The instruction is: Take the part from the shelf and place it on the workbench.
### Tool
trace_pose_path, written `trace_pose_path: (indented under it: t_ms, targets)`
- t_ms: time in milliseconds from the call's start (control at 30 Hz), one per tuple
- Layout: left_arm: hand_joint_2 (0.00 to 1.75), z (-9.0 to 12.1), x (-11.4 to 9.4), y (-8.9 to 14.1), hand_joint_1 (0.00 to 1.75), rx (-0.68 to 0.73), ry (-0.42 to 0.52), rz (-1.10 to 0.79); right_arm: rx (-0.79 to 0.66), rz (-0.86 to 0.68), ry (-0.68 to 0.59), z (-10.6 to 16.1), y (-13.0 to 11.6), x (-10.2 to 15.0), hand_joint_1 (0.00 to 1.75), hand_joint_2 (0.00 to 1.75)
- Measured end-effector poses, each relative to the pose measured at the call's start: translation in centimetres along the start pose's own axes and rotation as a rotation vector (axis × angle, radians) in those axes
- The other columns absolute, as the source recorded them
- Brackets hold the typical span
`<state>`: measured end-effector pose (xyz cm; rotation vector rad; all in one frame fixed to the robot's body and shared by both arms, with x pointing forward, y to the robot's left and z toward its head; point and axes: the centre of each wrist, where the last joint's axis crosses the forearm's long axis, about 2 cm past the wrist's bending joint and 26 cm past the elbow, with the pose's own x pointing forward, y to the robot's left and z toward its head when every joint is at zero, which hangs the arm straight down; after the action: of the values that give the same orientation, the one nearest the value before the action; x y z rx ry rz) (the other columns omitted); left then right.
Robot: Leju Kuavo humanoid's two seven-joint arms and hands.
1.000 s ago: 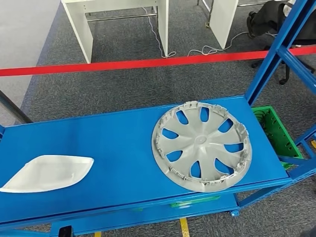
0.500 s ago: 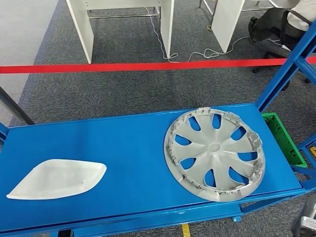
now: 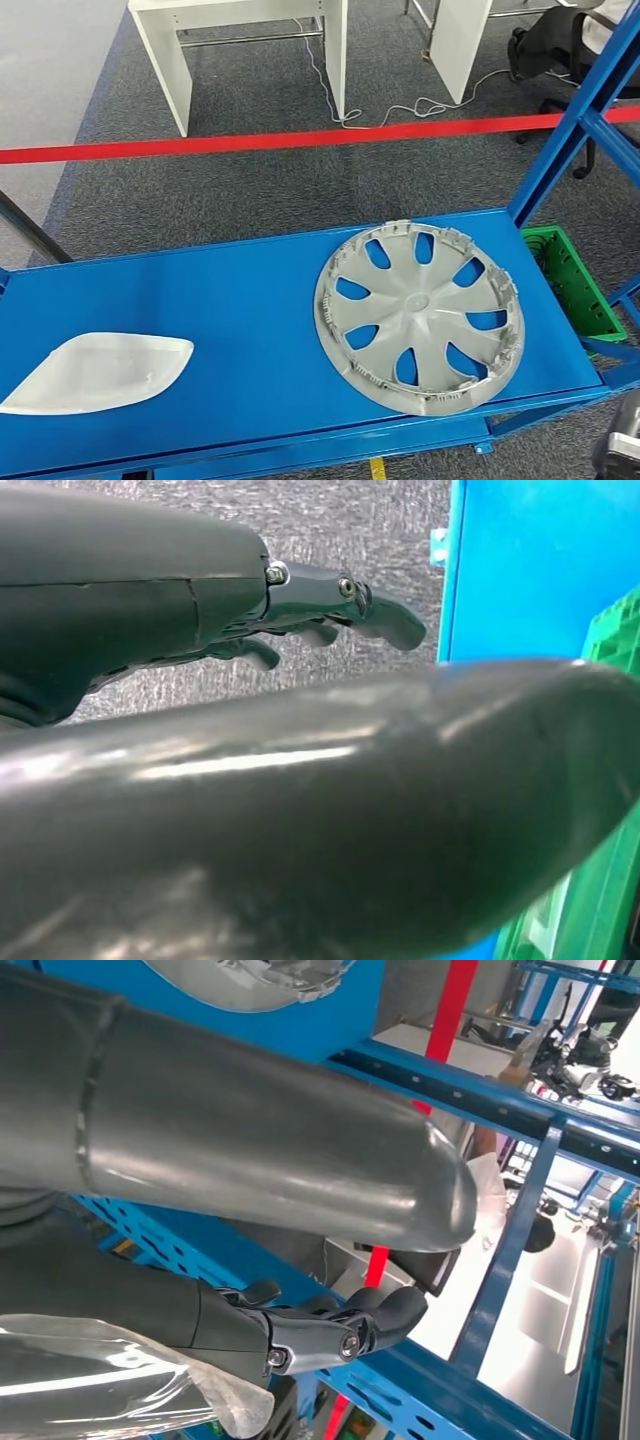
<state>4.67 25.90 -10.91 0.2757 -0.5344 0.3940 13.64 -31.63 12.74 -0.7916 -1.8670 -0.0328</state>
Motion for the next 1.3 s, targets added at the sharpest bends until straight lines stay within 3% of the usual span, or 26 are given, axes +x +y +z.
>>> trace_pose_path:
  t_ms: [1300]
  targets:
    - [0.0,-0.03,0.06,0.03,0.0,0.005,0.0,-0.008,0.108,0.019,0.038,0.8,0.4,-0.78,0.0,0.0]
